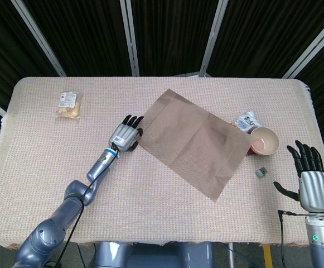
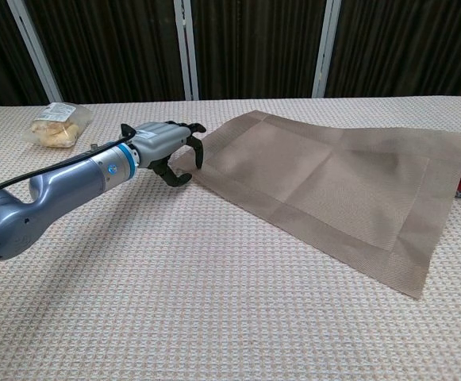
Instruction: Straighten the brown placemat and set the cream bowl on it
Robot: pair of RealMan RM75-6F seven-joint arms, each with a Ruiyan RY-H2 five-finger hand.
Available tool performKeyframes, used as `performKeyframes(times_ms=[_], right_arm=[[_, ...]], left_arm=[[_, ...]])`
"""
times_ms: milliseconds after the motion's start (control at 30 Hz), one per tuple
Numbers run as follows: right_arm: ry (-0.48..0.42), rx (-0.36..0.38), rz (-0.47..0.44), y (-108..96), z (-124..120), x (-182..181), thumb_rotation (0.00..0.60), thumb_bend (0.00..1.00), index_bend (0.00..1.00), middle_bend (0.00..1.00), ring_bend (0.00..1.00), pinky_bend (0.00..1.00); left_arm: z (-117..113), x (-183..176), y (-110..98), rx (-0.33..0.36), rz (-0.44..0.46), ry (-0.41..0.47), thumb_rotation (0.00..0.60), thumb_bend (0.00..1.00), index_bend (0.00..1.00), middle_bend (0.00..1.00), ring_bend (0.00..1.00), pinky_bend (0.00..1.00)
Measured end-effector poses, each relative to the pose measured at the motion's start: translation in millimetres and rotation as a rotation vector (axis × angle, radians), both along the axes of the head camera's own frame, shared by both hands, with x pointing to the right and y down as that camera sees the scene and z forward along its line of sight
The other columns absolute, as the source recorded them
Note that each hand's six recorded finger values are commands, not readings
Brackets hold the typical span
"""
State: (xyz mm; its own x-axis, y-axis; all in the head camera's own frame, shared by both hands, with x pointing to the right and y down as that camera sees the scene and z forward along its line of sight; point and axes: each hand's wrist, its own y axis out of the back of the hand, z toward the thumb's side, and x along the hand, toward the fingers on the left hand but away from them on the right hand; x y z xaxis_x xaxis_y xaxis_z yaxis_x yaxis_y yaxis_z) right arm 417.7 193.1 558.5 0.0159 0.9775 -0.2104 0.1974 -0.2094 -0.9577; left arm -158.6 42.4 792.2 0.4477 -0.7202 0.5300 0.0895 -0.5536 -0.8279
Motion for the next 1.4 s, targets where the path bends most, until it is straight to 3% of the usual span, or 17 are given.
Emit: performKeyframes(times_ms=[333,933,1400], right_arm=[[-0.009,0.003,0.001,0,-2,0,0.600,0.00,0.13,0.00,0.00,0.00],[-0.028,0.010,-0.002,-1,-5,-1,0.600,0.00,0.13,0.00,0.00,0.00],[-0.044,0.010,-0.008,0,-7,-4,0.600,0.00,0.14,0.00,0.00,0.00]], left_arm=[[1,0,1,-0.007,-0.010,0.005,0.600,0.42,0.46,0.00,0.00,0.00],[4,3,10,-0.031,-0.020,0.035,0.600,0.43,0.67,0.00,0.00,0.00],[-4,-13,9,-0.015,0.000,0.065,0.600,0.43,0.73,0.00,0.00,0.00]])
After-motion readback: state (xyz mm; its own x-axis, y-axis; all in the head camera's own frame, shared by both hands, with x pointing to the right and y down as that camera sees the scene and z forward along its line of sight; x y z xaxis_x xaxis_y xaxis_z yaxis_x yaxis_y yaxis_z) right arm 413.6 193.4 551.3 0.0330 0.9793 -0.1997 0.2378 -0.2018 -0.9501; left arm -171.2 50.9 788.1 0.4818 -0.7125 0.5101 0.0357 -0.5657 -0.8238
